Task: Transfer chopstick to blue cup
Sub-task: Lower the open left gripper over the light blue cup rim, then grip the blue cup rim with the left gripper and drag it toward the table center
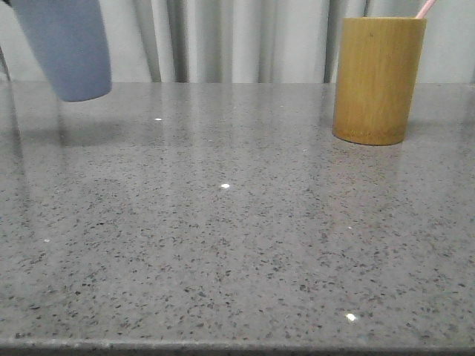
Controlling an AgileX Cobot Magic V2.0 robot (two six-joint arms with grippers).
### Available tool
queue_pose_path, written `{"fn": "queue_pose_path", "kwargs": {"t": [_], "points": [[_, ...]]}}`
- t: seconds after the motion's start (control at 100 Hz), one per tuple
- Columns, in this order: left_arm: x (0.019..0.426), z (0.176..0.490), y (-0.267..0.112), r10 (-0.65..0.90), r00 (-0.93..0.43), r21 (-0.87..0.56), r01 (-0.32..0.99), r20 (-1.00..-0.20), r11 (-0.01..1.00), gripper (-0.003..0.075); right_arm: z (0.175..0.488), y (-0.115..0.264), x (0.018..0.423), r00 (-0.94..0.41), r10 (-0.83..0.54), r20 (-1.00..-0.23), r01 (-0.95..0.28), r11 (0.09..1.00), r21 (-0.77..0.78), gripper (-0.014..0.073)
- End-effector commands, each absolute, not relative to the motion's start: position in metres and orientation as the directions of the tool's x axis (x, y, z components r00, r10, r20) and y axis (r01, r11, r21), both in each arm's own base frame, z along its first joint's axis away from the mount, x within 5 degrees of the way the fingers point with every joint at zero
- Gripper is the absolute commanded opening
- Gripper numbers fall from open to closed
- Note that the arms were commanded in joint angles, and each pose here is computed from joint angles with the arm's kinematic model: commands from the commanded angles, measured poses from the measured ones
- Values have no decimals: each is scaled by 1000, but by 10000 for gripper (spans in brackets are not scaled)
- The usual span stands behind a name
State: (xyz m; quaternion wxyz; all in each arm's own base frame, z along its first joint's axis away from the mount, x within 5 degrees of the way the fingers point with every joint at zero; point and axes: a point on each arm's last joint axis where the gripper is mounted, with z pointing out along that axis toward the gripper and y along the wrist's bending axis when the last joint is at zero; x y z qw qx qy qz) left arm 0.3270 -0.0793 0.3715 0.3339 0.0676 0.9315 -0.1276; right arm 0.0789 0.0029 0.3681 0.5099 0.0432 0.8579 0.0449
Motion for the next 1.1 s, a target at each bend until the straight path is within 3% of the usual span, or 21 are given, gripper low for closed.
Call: {"fn": "queue_pose_path", "kwargs": {"t": [0.0, 0.49, 1.09], "points": [[317, 403, -101, 39, -680, -220, 290, -732, 931, -19, 383, 3, 83, -387, 112, -915, 15, 993, 115, 510], [333, 378, -178, 182, -649, -181, 451, -739, 874, -19, 384, 3, 83, -383, 112, -917, 15, 993, 116, 510], [344, 360, -199, 225, -667, -175, 477, -710, 861, -19, 383, 3, 83, -384, 112, -917, 15, 993, 116, 510]]}}
